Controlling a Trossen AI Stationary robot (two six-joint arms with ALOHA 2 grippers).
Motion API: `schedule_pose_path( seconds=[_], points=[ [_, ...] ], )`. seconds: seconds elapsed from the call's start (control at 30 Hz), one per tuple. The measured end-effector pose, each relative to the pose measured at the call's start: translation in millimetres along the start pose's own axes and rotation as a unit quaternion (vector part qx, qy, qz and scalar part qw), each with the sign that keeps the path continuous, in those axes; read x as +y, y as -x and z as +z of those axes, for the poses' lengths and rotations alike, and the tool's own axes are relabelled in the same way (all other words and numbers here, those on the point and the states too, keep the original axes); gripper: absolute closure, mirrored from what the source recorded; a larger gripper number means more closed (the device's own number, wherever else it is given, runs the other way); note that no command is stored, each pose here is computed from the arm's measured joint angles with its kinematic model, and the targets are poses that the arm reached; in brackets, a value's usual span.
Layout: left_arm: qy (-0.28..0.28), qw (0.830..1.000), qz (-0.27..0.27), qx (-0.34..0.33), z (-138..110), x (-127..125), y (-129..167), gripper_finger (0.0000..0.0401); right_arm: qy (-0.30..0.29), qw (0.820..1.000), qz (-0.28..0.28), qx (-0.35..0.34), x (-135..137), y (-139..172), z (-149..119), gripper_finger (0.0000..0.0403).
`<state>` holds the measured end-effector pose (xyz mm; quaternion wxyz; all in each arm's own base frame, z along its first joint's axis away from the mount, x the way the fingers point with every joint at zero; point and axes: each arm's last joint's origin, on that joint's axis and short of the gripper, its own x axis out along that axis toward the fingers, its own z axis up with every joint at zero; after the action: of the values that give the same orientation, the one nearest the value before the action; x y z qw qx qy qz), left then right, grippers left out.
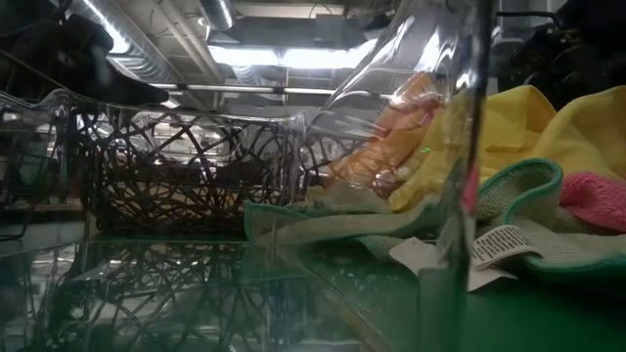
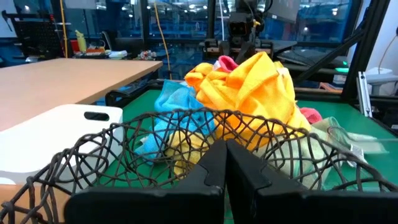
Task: Sort microfiber towel by color & place in baskets
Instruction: Put the pink microfiber towel into the white bin
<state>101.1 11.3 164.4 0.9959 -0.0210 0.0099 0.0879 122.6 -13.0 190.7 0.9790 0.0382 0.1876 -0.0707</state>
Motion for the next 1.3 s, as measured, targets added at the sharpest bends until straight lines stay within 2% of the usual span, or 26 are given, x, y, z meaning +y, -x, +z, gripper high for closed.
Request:
schedule_pose_path(
  seconds=[0.07,0.13,0.27,0.4,0.73,0.87,1.03,1.17,1.3],
  points=[
    [0.001,1.0,0.0,-0.01,2,0,0,0.0401,0.001,1.0,0.0,-0.002,0,0,0,0.0374],
    [0.002,1.0,-0.001,-0.022,4,0,0,0.0401,0.005,1.0,0.0,-0.005,0,0,1,0.0393],
    [0.004,0.999,-0.002,-0.05,10,0,0,0.0401,0.006,1.0,0.001,-0.025,1,5,15,0.0381],
    [0.007,0.997,-0.003,-0.078,15,-1,1,0.0401,0.006,0.998,0.004,-0.061,2,15,38,0.0397],
    [0.013,0.99,-0.004,-0.138,26,-1,4,0.0401,0.011,0.988,0.008,-0.157,5,46,94,0.0398],
    [0.016,0.989,0.013,-0.145,28,0,4,0.0401,0.029,0.982,0.005,-0.188,6,55,114,0.04],
    [0.018,0.989,0.027,-0.145,28,1,4,0.0401,0.054,0.971,0.0,-0.234,7,54,141,0.04],
    [0.018,0.989,0.027,-0.145,28,1,4,0.0401,0.085,0.968,-0.009,-0.235,9,44,164,0.04],
    [0.018,0.989,0.027,-0.144,28,1,4,0.0401,0.103,0.969,-0.035,-0.221,3,22,190,0.0401]
  ],
)
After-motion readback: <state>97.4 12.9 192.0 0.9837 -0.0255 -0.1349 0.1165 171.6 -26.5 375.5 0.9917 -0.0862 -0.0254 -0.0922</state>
